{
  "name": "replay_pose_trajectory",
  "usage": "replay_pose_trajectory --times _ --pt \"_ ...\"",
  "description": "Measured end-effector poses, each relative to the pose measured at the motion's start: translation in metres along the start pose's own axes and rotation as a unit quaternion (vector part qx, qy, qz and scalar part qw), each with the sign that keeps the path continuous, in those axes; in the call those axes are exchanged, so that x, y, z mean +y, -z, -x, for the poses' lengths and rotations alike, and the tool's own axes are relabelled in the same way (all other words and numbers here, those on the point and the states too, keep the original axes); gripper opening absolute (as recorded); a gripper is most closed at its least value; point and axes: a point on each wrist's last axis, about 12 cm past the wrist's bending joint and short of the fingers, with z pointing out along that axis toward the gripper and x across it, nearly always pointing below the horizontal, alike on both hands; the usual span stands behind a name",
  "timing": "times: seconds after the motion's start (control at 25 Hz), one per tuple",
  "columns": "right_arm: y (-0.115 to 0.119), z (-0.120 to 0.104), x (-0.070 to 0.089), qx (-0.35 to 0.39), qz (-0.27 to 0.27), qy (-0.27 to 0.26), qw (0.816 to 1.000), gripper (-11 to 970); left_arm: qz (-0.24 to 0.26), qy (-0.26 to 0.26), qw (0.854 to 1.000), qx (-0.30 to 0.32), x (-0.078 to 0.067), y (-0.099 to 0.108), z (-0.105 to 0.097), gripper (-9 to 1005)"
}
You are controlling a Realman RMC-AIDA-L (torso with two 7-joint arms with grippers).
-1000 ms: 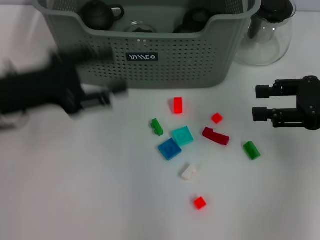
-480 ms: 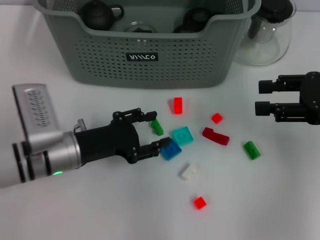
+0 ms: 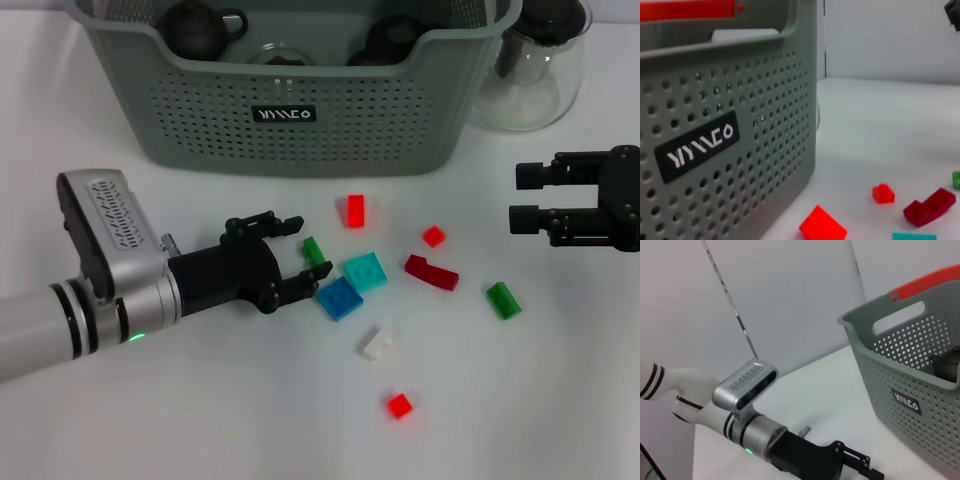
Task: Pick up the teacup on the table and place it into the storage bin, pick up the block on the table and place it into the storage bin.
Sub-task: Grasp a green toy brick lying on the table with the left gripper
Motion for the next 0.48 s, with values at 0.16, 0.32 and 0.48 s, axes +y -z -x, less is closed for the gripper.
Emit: replay_pose_trajectory --times 0.16,0.32,0.48 --pt "-0.0001 0.0001 0.0001 0.0 0.001 0.0 1.0 683 -0.004 0.0 1.0 0.002 -0.0021 -0.002 -0.0005 660" --pt "0.0003 -0.0008 0.0004 0.0 0.0 -0.002 1.0 682 -0.006 -0.001 1.0 0.002 -0.0026 -0.0037 0.0005 660" --pt "0.0011 -0.0023 0.0008 0.0 -0.001 -0.004 1.0 681 -0.004 -0.001 1.0 0.002 -0.0014 -0.0061 0.0022 660"
